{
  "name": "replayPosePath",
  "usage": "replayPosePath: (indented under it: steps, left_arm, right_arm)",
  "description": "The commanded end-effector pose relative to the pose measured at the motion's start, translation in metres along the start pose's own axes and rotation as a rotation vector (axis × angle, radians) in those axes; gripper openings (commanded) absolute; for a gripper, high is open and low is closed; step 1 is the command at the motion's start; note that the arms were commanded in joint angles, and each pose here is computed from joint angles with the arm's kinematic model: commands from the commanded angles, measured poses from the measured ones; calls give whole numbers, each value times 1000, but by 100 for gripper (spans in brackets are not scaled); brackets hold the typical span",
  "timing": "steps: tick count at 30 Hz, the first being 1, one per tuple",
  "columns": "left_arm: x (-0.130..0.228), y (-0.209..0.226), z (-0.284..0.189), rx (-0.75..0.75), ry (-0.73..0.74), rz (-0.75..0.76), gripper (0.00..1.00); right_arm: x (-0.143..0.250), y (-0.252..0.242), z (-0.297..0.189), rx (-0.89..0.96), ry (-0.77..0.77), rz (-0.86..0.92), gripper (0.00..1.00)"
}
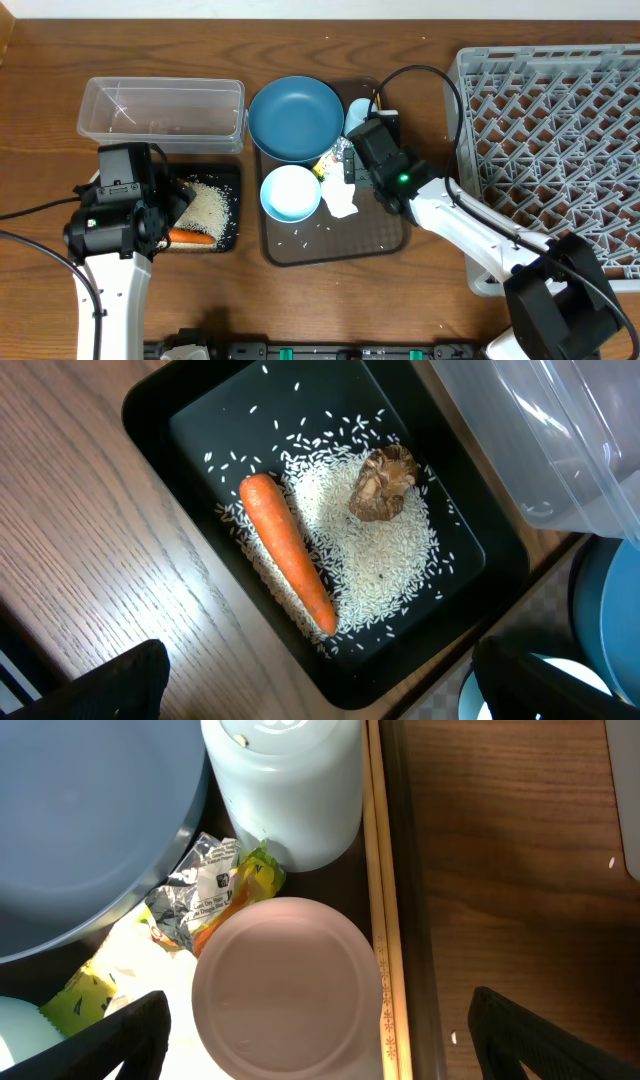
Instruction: Sort waste into correct bins and load items into the dishwasher rack
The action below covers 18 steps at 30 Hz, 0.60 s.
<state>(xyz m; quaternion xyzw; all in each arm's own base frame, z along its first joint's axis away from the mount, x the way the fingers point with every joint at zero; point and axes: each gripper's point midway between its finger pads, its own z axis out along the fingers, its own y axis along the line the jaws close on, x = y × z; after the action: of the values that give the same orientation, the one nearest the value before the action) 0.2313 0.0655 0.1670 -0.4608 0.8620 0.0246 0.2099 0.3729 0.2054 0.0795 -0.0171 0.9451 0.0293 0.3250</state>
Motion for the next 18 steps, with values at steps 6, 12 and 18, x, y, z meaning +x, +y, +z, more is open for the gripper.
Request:
replayPosePath:
  steps: [6,12,18]
  left_arm:
    - [-2,2,0,-11,-5,5,98]
    - [-2,2,0,-11,-5,5,98]
    - [-2,2,0,-11,-4,5,98]
  right_arm:
    - [6,-2,13,33,17,13,93]
    - [5,-1,13,31,14,14,91]
    - [6,-1,13,31,14,14,70]
